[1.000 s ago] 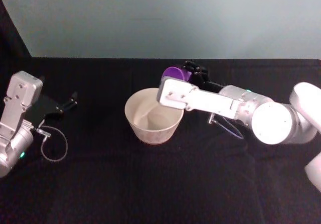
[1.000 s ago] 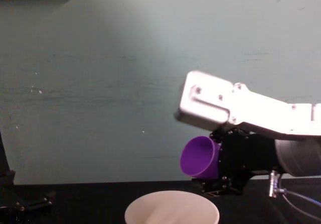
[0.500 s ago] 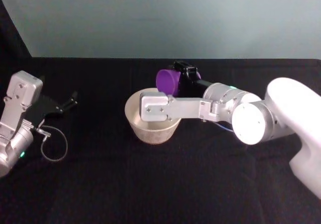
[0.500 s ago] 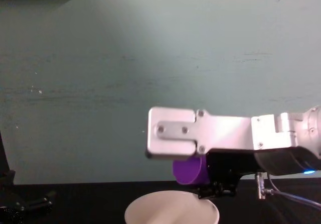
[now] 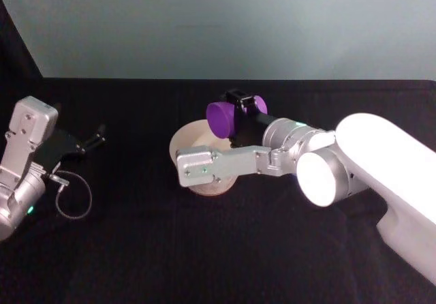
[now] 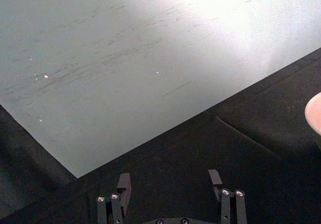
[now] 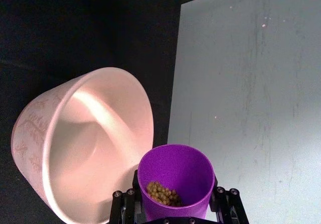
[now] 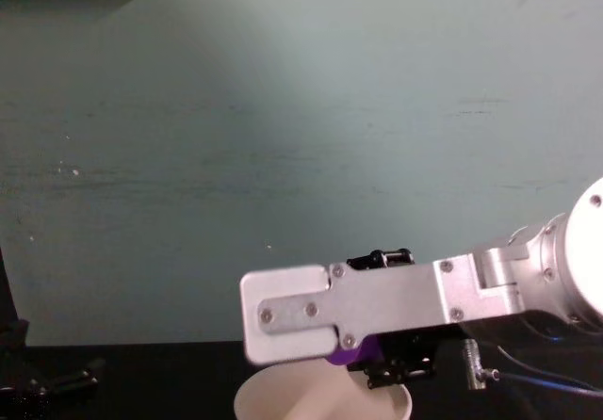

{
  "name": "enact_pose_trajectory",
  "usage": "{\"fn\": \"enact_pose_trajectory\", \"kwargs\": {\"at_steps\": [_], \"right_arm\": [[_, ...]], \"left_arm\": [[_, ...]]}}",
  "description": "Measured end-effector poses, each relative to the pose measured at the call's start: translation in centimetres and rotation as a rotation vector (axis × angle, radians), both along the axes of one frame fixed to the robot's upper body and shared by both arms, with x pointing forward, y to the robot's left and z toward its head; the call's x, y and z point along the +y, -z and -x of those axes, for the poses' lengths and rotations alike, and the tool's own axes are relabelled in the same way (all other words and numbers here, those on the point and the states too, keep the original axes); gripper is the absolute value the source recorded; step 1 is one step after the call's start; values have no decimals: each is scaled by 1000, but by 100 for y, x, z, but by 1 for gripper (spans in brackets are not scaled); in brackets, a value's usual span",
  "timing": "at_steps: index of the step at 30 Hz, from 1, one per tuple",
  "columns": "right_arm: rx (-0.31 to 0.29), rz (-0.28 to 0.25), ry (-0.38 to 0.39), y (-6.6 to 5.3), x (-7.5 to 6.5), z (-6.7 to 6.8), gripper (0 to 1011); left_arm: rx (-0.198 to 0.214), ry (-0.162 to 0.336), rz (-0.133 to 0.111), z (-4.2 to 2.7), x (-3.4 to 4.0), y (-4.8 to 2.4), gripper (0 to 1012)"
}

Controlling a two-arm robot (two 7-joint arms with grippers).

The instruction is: Pick up the cup and pour the mung beans from the cup into the bowl.

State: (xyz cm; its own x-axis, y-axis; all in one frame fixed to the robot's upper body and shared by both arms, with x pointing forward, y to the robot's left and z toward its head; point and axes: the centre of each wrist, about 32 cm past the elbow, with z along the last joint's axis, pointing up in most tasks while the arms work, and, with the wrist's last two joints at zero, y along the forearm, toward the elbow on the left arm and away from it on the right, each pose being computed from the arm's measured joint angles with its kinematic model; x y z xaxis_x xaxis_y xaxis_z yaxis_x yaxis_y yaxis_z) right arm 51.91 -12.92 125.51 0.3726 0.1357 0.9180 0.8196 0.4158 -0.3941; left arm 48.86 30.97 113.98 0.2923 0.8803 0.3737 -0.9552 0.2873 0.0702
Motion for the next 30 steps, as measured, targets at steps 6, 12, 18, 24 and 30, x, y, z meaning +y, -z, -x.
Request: {"fn": "enact_pose_trajectory", "kwargs": {"at_steps": [6,12,18,24,30], "right_arm": [[-23,40,-5,21,36,16,730],[-48,80,-9,21,67,38,730],[-59,108,-11,19,97,55,730],[-62,124,-12,18,111,67,730],[-61,127,-14,16,112,76,730]], "left_arm": [[0,0,0,0,0,0,1000],[0,0,0,0,0,0,1000],[0,0,0,0,0,0,1000],[0,0,0,0,0,0,1000],[0,0,0,0,0,0,1000]]}}
